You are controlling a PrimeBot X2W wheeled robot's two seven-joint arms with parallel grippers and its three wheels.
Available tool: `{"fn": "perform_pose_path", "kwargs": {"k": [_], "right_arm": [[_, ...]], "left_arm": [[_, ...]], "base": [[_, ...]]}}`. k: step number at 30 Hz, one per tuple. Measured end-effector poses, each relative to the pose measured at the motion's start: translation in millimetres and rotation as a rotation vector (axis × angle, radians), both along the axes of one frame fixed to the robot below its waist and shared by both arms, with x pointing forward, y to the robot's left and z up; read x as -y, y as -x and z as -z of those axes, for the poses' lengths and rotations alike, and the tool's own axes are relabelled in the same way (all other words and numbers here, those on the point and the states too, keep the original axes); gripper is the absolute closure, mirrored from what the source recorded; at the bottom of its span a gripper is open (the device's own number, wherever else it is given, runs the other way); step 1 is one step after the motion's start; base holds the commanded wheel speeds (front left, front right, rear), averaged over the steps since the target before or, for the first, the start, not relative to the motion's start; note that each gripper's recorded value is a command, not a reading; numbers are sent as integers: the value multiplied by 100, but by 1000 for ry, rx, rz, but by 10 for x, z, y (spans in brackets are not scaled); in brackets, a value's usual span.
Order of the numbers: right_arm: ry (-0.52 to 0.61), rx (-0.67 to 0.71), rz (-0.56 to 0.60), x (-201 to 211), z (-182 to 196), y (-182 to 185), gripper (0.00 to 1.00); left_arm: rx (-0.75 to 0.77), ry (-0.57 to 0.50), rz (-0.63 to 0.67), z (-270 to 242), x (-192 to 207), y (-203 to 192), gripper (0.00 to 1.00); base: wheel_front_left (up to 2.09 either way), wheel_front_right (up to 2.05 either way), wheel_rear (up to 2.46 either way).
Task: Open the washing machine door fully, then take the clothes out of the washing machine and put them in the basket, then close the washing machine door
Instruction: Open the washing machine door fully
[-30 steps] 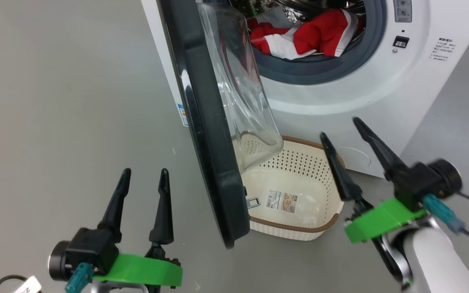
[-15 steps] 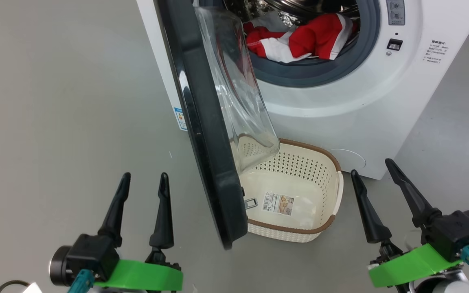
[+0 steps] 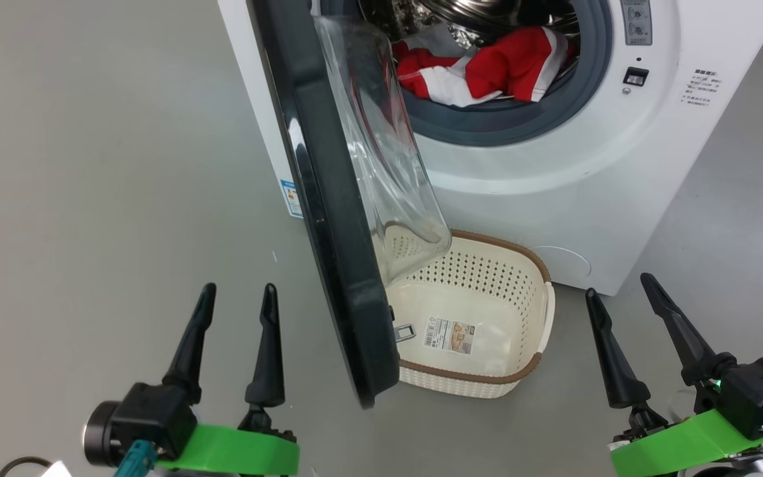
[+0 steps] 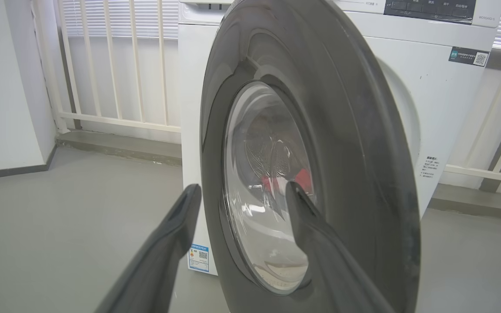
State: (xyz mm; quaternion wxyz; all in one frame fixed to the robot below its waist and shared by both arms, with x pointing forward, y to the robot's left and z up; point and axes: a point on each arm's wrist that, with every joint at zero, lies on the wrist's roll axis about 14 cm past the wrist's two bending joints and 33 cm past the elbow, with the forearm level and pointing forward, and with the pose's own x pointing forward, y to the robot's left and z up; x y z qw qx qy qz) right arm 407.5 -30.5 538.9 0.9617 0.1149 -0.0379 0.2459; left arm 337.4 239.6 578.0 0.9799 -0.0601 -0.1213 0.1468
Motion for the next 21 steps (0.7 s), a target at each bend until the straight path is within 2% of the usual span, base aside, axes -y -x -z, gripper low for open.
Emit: {"fn": "perform_pose_path", "kwargs": {"k": [1, 2, 3, 12, 21], "right_arm": [[-3, 1, 0, 2, -6, 2, 0], [-7, 0, 1, 6, -12, 4, 0], [-8, 0, 2, 10, -13, 5, 0], [-26, 0, 15, 54, -30, 17, 0], [-31, 1, 25, 90, -44, 33, 0]], "left_arm": [[0, 0, 0, 0, 0, 2, 17], [1, 1, 1, -2, 1, 3, 78], [1, 1, 2, -2, 3, 2, 100], [47, 0, 14, -145, 30, 7, 100], [198, -47, 50, -635, 139, 35, 100]], "base": [[0, 0, 0], [0, 0, 0], [0, 0, 0], [0, 0, 0], [0, 0, 0]]}}
